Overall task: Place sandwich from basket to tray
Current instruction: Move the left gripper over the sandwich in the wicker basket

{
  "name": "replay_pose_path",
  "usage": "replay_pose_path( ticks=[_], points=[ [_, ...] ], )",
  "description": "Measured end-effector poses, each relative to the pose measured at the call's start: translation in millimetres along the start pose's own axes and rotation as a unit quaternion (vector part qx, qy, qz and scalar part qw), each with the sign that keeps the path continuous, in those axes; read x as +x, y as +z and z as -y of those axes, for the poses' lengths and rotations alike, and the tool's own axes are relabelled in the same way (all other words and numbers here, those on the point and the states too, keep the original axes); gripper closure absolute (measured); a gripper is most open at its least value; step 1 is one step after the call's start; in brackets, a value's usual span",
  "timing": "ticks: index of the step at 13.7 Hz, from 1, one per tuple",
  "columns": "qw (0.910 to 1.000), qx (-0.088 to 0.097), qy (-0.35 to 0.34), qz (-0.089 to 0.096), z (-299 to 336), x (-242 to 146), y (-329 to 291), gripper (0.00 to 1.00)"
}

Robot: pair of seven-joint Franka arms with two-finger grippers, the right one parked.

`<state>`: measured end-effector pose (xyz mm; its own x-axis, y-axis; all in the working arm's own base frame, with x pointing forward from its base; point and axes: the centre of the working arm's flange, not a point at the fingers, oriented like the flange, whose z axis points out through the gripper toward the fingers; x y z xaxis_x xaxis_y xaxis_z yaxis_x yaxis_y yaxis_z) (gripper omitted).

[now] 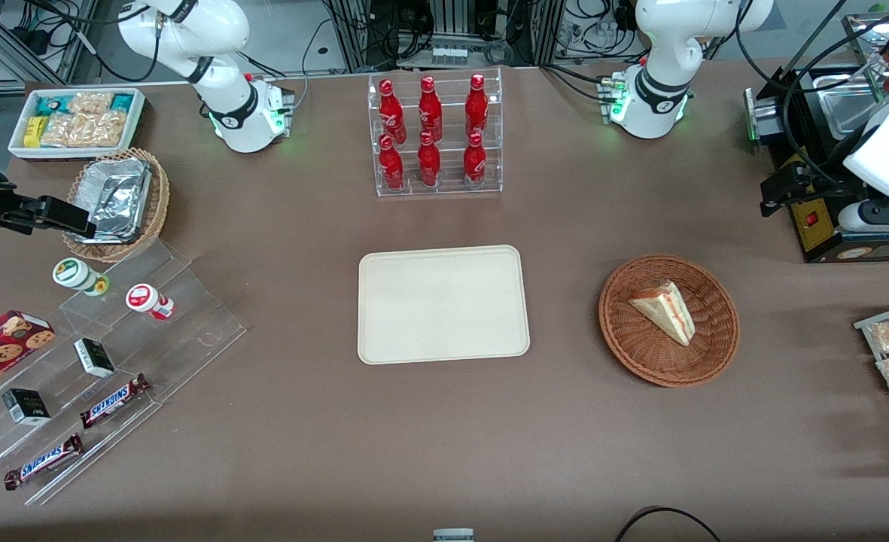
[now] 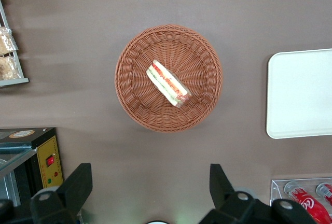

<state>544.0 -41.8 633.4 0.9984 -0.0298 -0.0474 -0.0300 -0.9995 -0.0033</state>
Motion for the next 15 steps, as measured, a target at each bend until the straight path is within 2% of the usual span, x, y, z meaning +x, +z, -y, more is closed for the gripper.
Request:
replay_pose_path(
  ticks=[4,7,12,15],
  points=[
    [1.0,0.001,-0.001,0.003,1,2,3,0.0],
    [0.9999,0.001,-0.006,0.01,1,16,29,0.0],
    [0.9982,-0.003,-0.058,-0.017,-21,41,127,0.0],
    [0.9889,-0.009,-0.143,-0.042,-36,40,178,0.0]
  ],
)
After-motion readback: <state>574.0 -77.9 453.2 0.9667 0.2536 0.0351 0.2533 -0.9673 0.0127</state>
